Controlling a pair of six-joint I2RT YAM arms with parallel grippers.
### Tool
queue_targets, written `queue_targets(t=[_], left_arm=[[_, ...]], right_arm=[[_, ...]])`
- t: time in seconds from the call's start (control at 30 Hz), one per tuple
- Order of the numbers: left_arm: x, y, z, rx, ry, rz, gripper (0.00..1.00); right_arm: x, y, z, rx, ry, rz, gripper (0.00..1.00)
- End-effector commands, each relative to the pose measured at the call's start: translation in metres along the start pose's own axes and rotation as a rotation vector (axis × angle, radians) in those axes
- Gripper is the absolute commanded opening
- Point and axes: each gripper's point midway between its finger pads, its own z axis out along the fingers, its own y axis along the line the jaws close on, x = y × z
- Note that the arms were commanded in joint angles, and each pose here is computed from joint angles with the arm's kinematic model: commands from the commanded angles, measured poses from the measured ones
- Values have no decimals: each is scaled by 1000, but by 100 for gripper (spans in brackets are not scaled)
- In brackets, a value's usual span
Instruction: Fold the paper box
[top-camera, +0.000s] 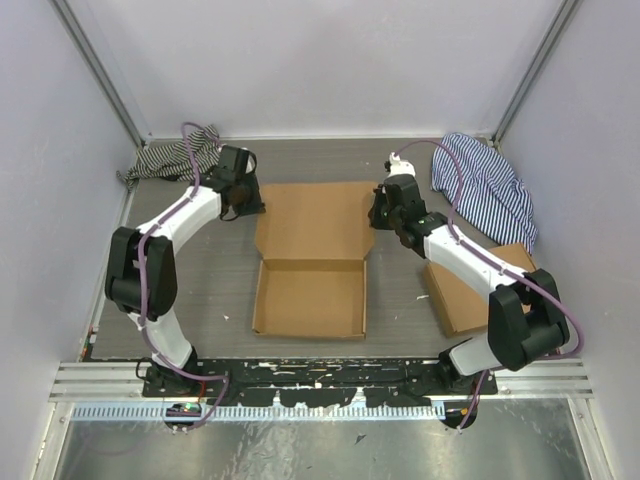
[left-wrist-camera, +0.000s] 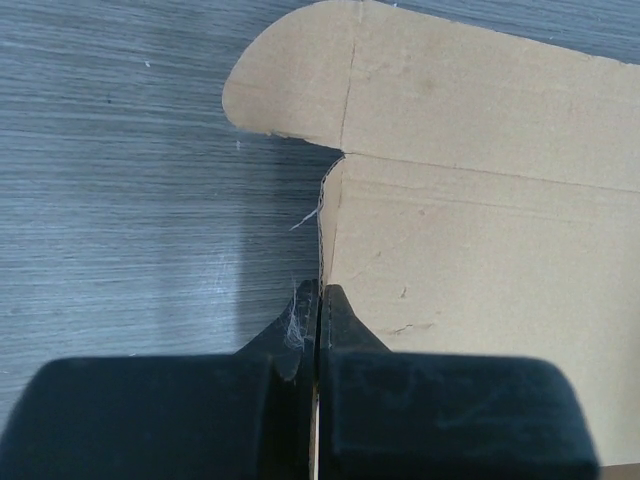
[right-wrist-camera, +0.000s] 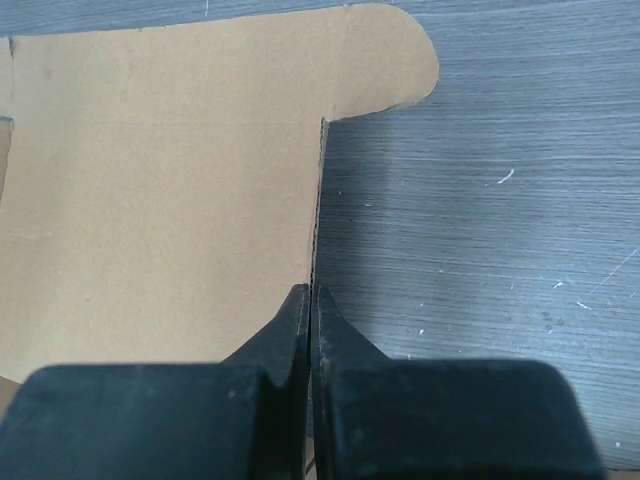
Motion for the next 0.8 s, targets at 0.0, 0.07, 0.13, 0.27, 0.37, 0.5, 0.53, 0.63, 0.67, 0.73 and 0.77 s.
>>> queue_targets(t=[0.0, 0.07, 0.13, 0.27, 0.37, 0.5, 0.53, 0.63, 0.67, 0.73, 0.77], left_arm=[[-25, -13, -30, 65, -113, 51, 0], [-27, -18, -43, 106, -167, 87, 0], [-22, -21, -54, 149, -226, 120, 0], [-31, -27, -88, 234, -443, 164, 0], [-33, -32, -117, 298, -574, 214, 0], [-26, -47, -149, 435, -709, 294, 0], [-24, -49, -155, 454, -733, 304, 0], [-18, -48, -171, 490, -800, 318, 0], [-17, -47, -176, 495, -819, 318, 0], [-15, -45, -185, 506, -854, 312, 0], [-14, -45, -190, 513, -867, 310, 0]], right_arm=[[-33, 13, -19, -52, -86, -10, 7], [-38, 15, -25, -56, -72, -24, 27], [-44, 20, -33, -68, -57, -42, 47], [-59, 25, -53, -76, -40, -75, 61], [-65, 24, -64, -65, -26, -107, 66], [-67, 25, -76, -86, 3, -182, 66], [-70, 26, -80, -88, 2, -203, 66], [-74, 29, -94, -120, -5, -241, 66], [-76, 29, -99, -121, -6, -246, 66], [-75, 29, -105, -121, 3, -251, 66], [-75, 28, -107, -117, 8, -252, 66]])
